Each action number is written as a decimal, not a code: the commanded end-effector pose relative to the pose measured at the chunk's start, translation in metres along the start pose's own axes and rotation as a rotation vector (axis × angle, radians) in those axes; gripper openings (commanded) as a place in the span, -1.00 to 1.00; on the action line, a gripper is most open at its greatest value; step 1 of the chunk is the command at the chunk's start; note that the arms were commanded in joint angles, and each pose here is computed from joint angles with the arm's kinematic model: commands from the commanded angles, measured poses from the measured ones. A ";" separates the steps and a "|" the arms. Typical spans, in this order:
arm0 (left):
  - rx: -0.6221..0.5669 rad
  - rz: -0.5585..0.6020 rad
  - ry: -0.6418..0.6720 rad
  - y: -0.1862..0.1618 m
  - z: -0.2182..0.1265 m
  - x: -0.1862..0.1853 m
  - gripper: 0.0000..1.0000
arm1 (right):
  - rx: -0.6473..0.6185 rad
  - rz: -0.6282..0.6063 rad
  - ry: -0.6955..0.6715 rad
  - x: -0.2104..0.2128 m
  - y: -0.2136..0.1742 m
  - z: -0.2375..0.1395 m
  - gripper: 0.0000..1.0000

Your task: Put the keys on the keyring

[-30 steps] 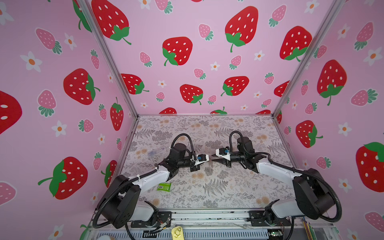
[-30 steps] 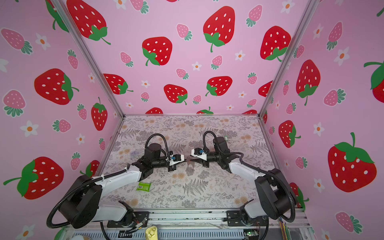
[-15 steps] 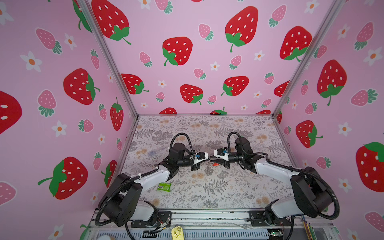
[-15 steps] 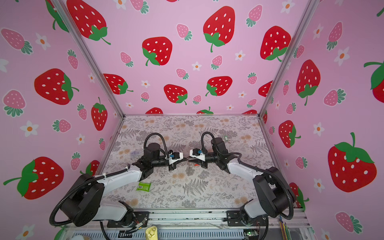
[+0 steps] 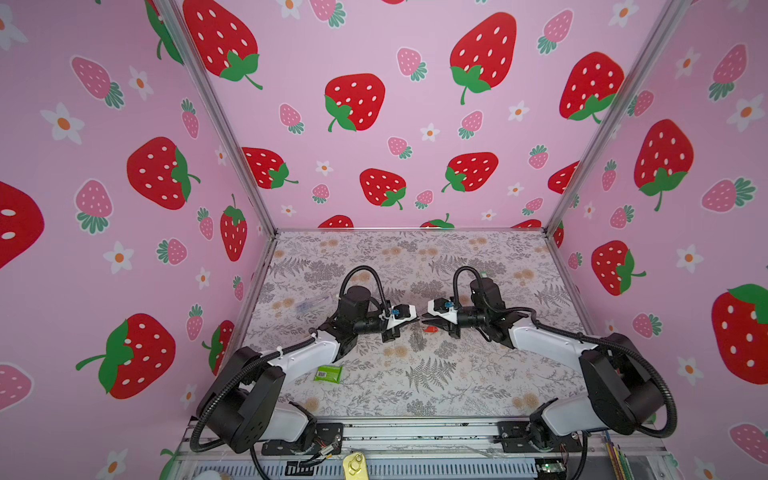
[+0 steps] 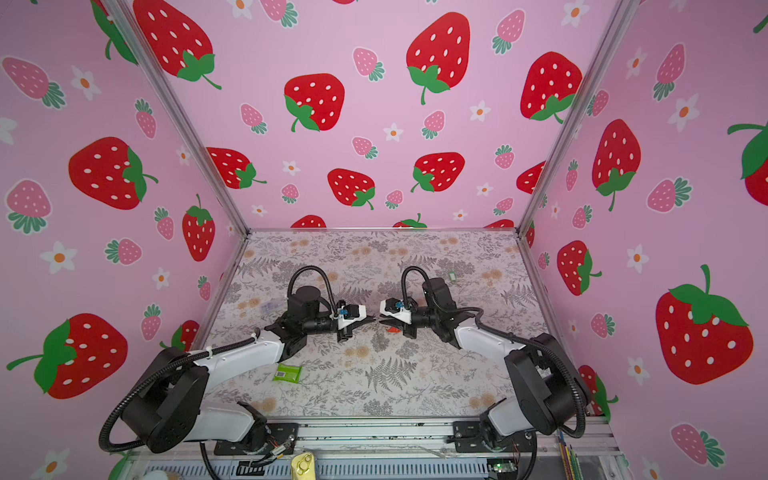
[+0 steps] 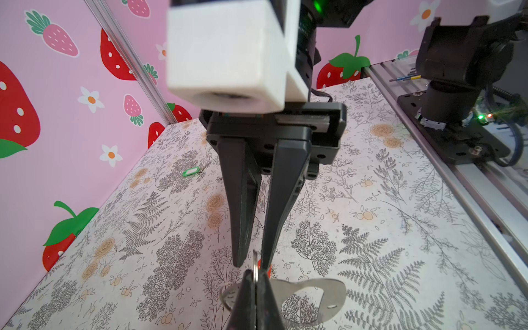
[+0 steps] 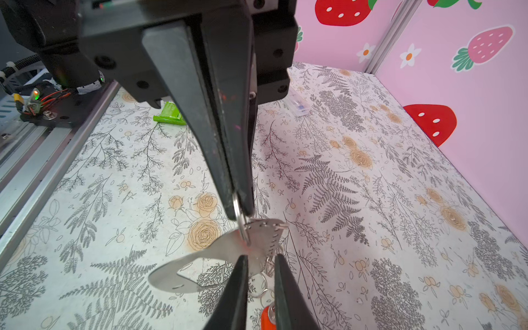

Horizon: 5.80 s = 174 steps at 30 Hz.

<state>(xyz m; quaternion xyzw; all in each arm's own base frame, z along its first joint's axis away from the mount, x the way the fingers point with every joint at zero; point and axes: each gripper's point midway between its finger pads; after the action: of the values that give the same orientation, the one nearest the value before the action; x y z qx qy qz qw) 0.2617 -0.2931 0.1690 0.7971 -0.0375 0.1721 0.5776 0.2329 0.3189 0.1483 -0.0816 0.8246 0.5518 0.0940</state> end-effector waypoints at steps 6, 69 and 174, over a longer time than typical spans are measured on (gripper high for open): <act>0.016 0.024 -0.008 0.003 0.000 0.002 -1.00 | -0.048 -0.090 0.010 0.003 0.026 -0.003 -0.61; 0.126 0.004 0.031 -0.016 -0.006 -0.003 -0.63 | -0.049 -0.126 -0.036 0.005 0.030 -0.004 -1.00; 0.371 0.044 -0.070 0.006 -0.006 0.001 -1.00 | -0.089 -0.057 -0.005 0.009 0.036 0.011 -0.76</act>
<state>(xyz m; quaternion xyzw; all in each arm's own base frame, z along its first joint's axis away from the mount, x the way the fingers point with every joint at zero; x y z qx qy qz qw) 0.2659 -0.2787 0.1653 0.8994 -0.0248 0.1648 0.4042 0.2191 0.3401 0.1777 -0.1056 0.7958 0.5860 0.1102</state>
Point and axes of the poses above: each gripper's point midway between its finger pads, its own z axis out along the fingers, its own x axis along the line the jaws close on, y = z × x, and after that the axes turned 1 degree about -z, right-handed
